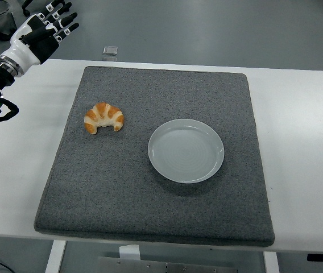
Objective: Place the bread on the plate
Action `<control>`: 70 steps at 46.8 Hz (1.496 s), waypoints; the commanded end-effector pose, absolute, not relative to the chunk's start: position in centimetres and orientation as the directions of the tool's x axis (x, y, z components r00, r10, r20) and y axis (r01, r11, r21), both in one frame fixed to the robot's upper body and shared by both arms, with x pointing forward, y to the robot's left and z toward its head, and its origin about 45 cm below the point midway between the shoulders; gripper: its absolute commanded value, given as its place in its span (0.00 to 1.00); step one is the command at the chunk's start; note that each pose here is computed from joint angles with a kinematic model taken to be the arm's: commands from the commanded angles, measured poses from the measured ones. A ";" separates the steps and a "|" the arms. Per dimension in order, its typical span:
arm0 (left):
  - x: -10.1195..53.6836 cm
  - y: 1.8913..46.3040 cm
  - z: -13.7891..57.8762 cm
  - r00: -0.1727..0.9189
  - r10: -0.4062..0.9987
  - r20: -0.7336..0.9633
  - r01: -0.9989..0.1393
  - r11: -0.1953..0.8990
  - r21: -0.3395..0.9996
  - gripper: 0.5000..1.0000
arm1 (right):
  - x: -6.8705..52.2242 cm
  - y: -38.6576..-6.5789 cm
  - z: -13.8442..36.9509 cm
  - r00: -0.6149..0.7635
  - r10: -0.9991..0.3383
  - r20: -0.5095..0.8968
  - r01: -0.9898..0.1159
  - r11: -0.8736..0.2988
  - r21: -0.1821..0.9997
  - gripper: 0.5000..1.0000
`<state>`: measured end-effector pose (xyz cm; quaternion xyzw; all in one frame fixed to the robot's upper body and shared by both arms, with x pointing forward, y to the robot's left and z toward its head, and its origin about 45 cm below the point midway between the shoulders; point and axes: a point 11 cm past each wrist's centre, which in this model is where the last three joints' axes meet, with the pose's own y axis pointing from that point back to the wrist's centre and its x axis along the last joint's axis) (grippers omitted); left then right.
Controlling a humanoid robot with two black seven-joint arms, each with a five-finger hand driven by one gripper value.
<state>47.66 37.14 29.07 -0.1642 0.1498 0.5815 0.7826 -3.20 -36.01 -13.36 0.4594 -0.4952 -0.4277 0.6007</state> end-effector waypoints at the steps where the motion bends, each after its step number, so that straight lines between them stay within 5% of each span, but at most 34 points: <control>1: 47.7 37.0 29.0 0.281 0.860 -0.426 -0.959 0.272 -0.083 1.00 | -3.2 -36.0 -13.4 0.144 -0.969 0.202 0.059 0.212 0.975 0.88; 22: 47.4 36.7 29.9 0.356 0.827 -0.436 -0.934 0.334 -0.129 1.00 | -3.2 -36.0 -13.4 0.144 -0.969 0.202 0.059 0.212 0.975 0.88; 70: 47.6 39.2 29.0 0.269 0.849 -0.455 -0.963 0.247 -0.109 1.00 | -3.2 -36.0 -13.4 0.144 -0.969 0.201 0.059 0.211 0.976 0.88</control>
